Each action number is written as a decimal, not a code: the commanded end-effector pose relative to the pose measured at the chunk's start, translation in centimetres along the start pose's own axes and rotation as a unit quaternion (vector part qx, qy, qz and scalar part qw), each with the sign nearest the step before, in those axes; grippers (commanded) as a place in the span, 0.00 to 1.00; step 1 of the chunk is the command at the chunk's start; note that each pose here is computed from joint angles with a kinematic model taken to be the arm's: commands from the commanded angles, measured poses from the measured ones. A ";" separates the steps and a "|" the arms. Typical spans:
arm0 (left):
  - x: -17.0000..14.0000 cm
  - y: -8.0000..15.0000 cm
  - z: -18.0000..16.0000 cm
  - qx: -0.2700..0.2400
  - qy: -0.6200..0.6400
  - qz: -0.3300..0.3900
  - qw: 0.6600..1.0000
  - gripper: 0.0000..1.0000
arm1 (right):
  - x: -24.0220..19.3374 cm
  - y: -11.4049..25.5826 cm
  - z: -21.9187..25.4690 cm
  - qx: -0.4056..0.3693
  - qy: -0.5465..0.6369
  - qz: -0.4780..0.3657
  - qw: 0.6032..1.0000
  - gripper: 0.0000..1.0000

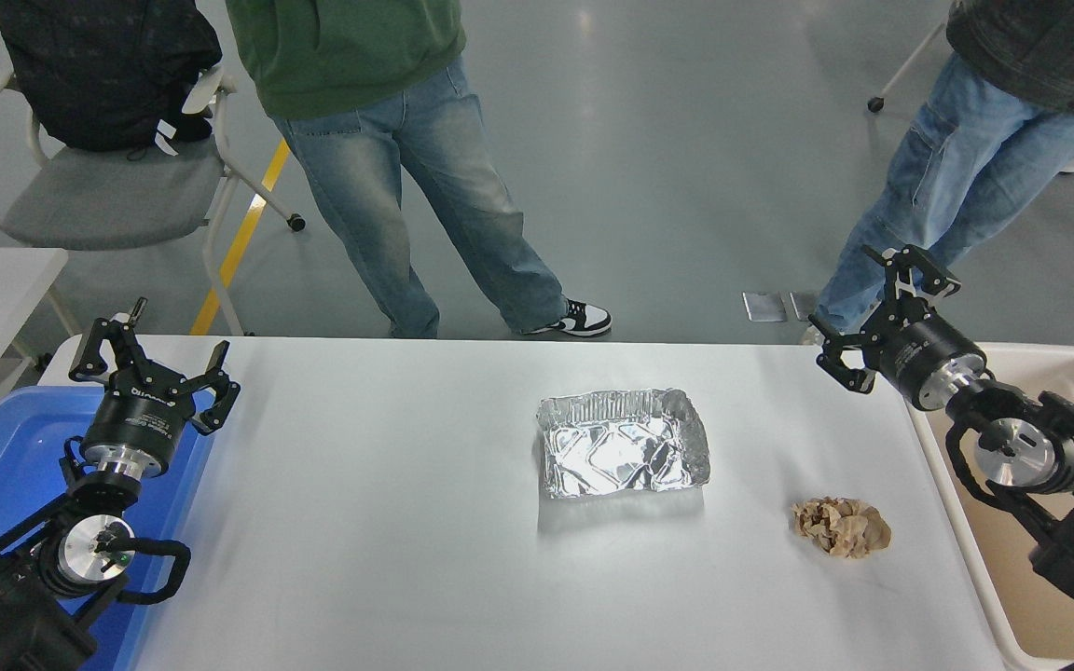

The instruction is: Clean the table surface

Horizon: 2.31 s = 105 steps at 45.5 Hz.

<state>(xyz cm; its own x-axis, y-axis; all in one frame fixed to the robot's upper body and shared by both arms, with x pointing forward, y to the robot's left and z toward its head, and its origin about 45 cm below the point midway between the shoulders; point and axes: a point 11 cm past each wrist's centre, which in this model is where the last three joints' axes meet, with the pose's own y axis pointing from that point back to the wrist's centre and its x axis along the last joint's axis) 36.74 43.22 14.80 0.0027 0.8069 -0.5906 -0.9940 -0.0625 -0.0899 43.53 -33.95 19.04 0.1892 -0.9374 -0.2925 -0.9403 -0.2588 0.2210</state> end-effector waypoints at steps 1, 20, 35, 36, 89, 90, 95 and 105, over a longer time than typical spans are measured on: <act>0.0 0.0 0.0 0.000 0.000 0.000 1.000 0.99 | -2.8 -0.8 0.7 -0.055 0.130 -0.041 0.989 0.99; 0.0 0.0 0.0 0.000 0.000 0.000 1.000 0.99 | -6.9 0.1 0.8 -0.185 0.282 -0.101 0.936 0.99; 0.0 0.0 0.0 0.000 0.000 0.000 1.000 0.99 | -7.2 -0.9 0.8 -0.178 0.536 -0.106 0.819 0.98; 0.0 0.0 0.0 0.000 0.000 0.000 1.000 0.99 | -7.3 -0.9 1.0 -0.180 0.541 -0.109 0.814 0.98; 0.0 0.0 0.0 0.000 0.000 0.000 1.000 0.99 | -11.4 -5.9 8.2 -0.158 0.697 -0.250 0.653 0.98; 0.0 0.0 0.0 0.000 0.000 0.000 1.000 0.99 | -11.2 -5.9 8.2 -0.159 0.698 -0.247 0.653 0.98; 0.0 0.0 0.0 0.000 0.000 0.000 1.000 0.99 | -10.1 -5.9 8.1 -0.164 0.712 -0.233 0.642 0.98; 0.0 0.0 0.0 0.000 0.000 0.000 1.000 0.99 | -9.2 -5.7 8.8 -0.168 0.712 -0.218 0.645 0.98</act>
<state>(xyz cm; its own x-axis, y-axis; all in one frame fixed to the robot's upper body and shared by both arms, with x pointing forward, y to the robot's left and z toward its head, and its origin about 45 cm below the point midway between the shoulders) 36.74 43.22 14.80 0.0027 0.8069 -0.5907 -0.9940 -0.0625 -0.0899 44.55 -20.88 13.00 0.7190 0.0461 0.6935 -0.6175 -0.4156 0.6678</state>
